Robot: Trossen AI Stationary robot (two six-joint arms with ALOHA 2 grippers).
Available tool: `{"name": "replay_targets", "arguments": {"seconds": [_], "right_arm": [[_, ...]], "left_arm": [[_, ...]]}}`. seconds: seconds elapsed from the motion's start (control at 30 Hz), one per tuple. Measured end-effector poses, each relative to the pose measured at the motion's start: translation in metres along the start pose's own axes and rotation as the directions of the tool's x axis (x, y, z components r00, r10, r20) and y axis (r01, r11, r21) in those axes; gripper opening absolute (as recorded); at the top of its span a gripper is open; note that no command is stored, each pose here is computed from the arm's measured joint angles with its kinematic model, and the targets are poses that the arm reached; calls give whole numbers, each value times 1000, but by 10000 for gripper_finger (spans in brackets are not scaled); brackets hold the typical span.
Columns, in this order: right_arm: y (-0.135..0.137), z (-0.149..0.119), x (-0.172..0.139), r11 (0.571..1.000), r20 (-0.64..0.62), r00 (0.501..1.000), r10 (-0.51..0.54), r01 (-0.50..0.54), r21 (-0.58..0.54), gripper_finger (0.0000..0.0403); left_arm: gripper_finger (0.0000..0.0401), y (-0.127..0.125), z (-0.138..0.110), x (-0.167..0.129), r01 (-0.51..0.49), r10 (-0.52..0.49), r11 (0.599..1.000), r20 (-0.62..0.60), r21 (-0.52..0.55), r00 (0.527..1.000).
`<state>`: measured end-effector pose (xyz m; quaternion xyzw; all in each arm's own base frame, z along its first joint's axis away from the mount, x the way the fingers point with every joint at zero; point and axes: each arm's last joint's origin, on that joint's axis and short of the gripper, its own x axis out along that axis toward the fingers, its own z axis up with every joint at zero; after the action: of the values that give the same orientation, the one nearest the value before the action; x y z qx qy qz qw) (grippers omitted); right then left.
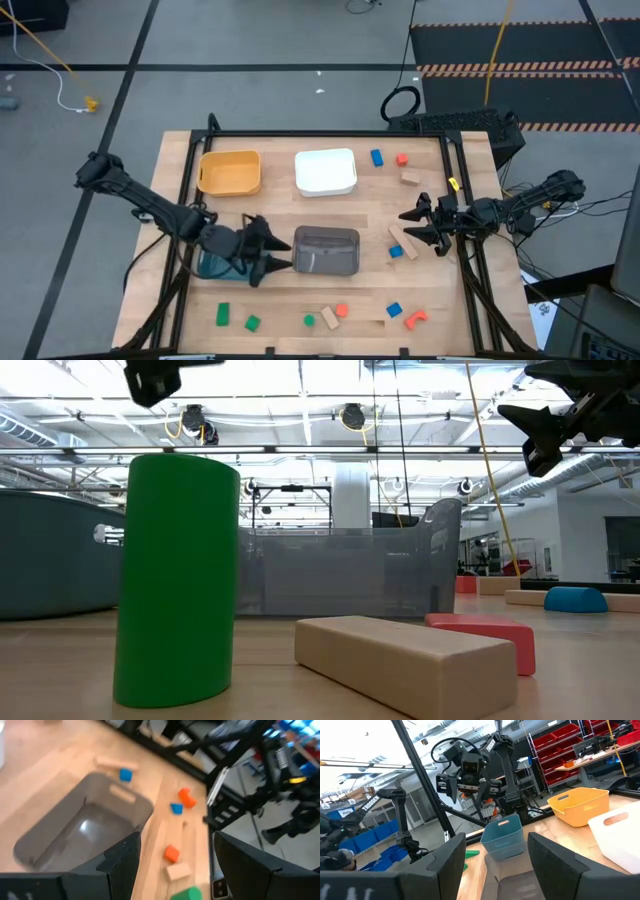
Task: Sort & place blocks by color
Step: Put the left green block into the yellow bin
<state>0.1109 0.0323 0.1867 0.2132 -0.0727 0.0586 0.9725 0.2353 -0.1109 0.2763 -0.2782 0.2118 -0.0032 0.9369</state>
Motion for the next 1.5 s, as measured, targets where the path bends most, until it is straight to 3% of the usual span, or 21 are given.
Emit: {"name": "replay_targets", "arguments": {"seconds": [0.13,0.4,0.73,1.03,1.27,1.43,1.5], "right_arm": [[0,0,0,1000,0,1000,0,0,0,208],[0,0,0,1000,0,1000,0,0,0,208],[0,0,0,1000,1,1000,0,0,0,208],[0,0,0,1000,0,1000,0,0,0,208],[0,0,0,1000,0,1000,0,0,0,208],[0,0,0,1000,1,1000,0,0,0,208],[0,0,0,1000,0,1000,0,0,0,208]], "left_arm": [[250,1,-13,3,-51,36,986,-93,-162,995],[250,-23,-46,3,-35,-80,891,-233,-453,969],[250,-47,-92,-4,-153,-123,758,-369,-634,921],[250,-49,-128,-22,-398,-37,611,-526,-685,850],[250,-37,-149,-31,-626,113,480,-664,-614,739],[250,-34,-170,-23,-736,141,408,-759,-540,635],[250,-35,-174,-22,-753,134,386,-775,-534,618]]}}
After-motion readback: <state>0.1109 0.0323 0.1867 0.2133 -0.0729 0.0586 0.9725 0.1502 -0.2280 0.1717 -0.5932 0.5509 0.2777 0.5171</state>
